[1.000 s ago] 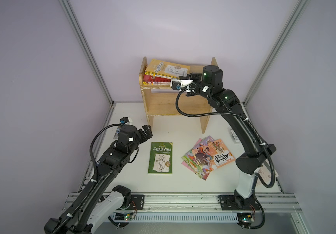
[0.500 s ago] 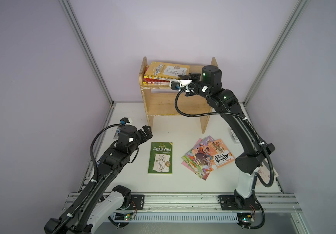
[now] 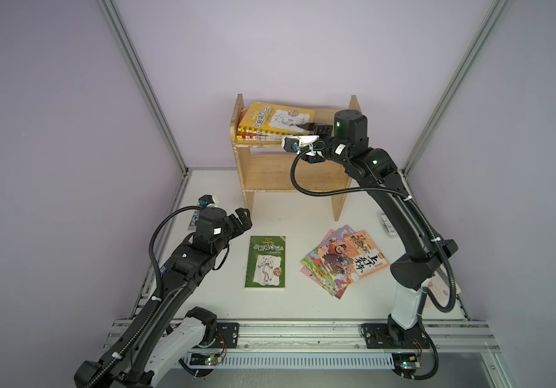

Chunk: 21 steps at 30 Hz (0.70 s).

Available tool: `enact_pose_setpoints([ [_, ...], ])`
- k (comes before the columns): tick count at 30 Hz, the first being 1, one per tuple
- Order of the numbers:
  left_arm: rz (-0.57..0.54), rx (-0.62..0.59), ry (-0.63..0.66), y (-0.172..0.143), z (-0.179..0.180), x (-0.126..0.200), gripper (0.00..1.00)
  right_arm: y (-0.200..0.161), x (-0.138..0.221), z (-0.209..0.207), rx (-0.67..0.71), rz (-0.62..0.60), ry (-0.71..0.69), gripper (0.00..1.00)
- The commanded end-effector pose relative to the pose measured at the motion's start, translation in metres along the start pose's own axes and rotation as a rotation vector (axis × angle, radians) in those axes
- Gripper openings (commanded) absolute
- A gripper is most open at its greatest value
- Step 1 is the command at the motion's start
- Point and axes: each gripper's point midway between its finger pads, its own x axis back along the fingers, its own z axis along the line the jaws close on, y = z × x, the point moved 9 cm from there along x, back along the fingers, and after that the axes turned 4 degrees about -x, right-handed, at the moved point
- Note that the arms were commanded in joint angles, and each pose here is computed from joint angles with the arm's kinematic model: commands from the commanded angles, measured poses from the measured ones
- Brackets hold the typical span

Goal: Stacking books/files
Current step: Place the book on the bookshelf.

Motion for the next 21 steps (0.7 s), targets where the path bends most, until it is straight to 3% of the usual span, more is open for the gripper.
enact_pose_setpoints([
  [1, -0.012, -0.001, -0.026, 0.002, -0.003, 0.0, 1.0, 0.003, 0.012, 0.0, -0.048, -0.002, 0.023, 0.63],
  [10, -0.008, 0.001, -0.038, 0.002, -0.003, -0.001, 1.0, 0.012, 0.034, 0.004, -0.333, -0.041, 0.11, 0.69],
  [16, -0.007, 0.0, -0.041, 0.001, -0.003, 0.0, 1.0, 0.012, 0.035, -0.009, -0.639, -0.023, 0.017, 0.69],
  [21, -0.007, 0.003, -0.039, 0.0, -0.001, 0.0, 1.0, 0.016, 0.038, -0.01, -0.754, -0.042, 0.023, 0.7],
])
